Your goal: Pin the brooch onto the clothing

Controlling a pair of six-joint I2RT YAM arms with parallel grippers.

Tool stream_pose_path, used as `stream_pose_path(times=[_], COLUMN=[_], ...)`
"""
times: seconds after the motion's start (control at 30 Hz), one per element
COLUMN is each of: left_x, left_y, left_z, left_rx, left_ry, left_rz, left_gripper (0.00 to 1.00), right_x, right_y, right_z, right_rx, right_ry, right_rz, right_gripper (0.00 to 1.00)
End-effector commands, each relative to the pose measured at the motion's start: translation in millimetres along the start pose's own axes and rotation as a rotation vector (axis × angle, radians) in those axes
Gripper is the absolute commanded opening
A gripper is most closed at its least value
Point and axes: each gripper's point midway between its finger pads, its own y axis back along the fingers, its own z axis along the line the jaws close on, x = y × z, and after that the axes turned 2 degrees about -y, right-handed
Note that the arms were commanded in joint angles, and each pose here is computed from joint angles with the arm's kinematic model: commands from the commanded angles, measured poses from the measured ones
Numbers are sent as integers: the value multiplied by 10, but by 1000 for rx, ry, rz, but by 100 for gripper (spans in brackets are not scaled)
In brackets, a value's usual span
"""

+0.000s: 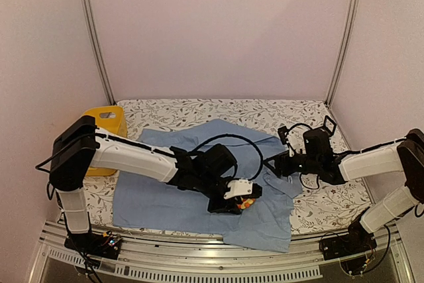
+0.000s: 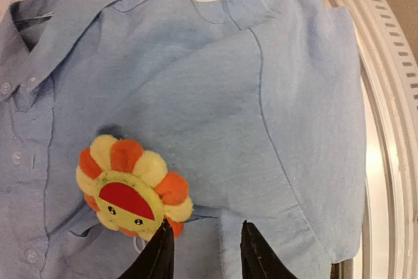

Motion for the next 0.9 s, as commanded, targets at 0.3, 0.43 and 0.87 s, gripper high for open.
stream_pose_path(times=[0.3, 0.43, 0.87], left_x=[-192, 647, 2450], left_y=[611, 868, 1178], left_z=[207, 917, 1623], left_rx=[-63, -279, -600], left_ry=[265, 710, 1202], left_rz=[-141, -106, -7], left_gripper=[20, 20, 17], right_x=[-51, 28, 358], right_y=[-68, -229, -630], right_z=[-681, -956, -1674], right_rx=[437, 547, 687], right_ry=[-149, -164, -220], right_rz=[174, 259, 544], right_gripper=[49, 32, 23])
